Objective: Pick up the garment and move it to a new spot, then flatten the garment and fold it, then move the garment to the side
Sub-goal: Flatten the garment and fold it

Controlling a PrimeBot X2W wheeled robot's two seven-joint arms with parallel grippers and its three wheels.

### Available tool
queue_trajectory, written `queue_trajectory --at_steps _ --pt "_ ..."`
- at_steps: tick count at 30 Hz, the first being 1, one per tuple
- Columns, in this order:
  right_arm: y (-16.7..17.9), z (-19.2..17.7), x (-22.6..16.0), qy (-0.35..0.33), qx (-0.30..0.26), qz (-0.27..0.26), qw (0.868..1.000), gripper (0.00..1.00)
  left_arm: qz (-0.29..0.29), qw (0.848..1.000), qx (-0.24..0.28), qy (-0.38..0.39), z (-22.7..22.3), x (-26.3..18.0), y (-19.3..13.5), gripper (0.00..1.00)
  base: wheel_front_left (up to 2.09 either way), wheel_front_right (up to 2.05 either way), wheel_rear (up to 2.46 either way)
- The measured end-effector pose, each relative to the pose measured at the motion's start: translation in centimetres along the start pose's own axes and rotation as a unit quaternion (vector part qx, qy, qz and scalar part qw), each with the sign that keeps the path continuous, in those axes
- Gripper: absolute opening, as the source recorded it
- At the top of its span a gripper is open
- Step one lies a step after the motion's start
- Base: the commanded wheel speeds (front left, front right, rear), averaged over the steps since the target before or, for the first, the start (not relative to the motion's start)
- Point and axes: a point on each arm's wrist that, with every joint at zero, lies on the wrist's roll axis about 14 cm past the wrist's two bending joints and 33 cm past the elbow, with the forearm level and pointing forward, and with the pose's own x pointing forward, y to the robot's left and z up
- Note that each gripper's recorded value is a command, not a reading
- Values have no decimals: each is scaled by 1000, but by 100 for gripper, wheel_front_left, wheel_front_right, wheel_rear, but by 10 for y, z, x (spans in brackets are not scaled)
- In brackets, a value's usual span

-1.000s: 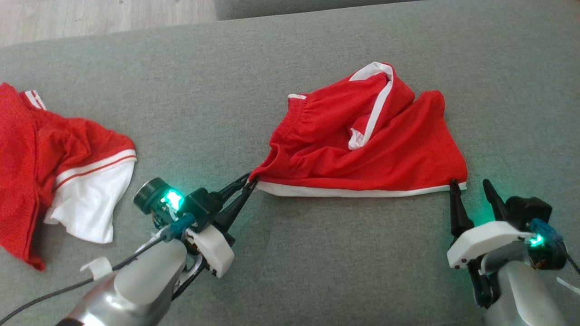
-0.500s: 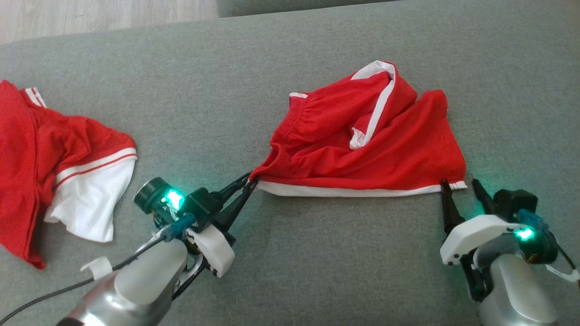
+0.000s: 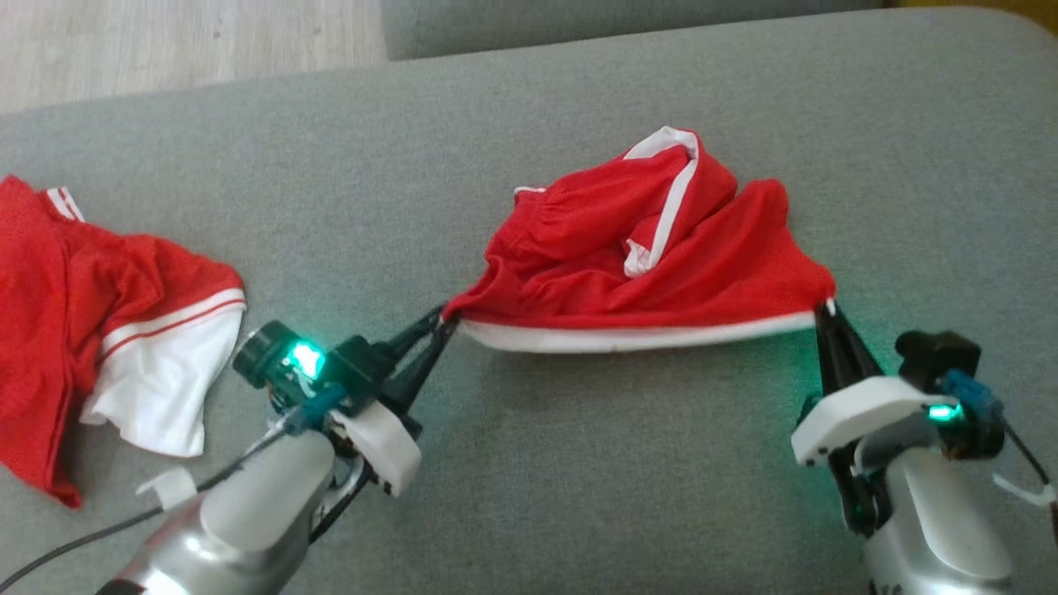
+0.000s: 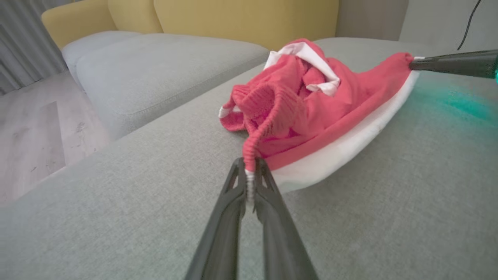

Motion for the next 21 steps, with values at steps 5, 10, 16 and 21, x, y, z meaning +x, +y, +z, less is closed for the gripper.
queue_trajectory --at_steps 5,10,16,21 --pt "12 56 -3 -88 4 18 996 0 34 998 -18 -46 32 -1 15 0 0 0 0" --pt "29 132 -15 -195 -10 45 980 0 62 993 -9 -100 75 -8 32 0 0 0 0" --pt "48 223 -43 -302 -38 77 949 0 97 977 35 -185 160 -21 58 0 0 0 0" --pt "59 283 -77 -382 -57 93 918 0 136 955 67 -256 226 -45 73 0 0 0 0"
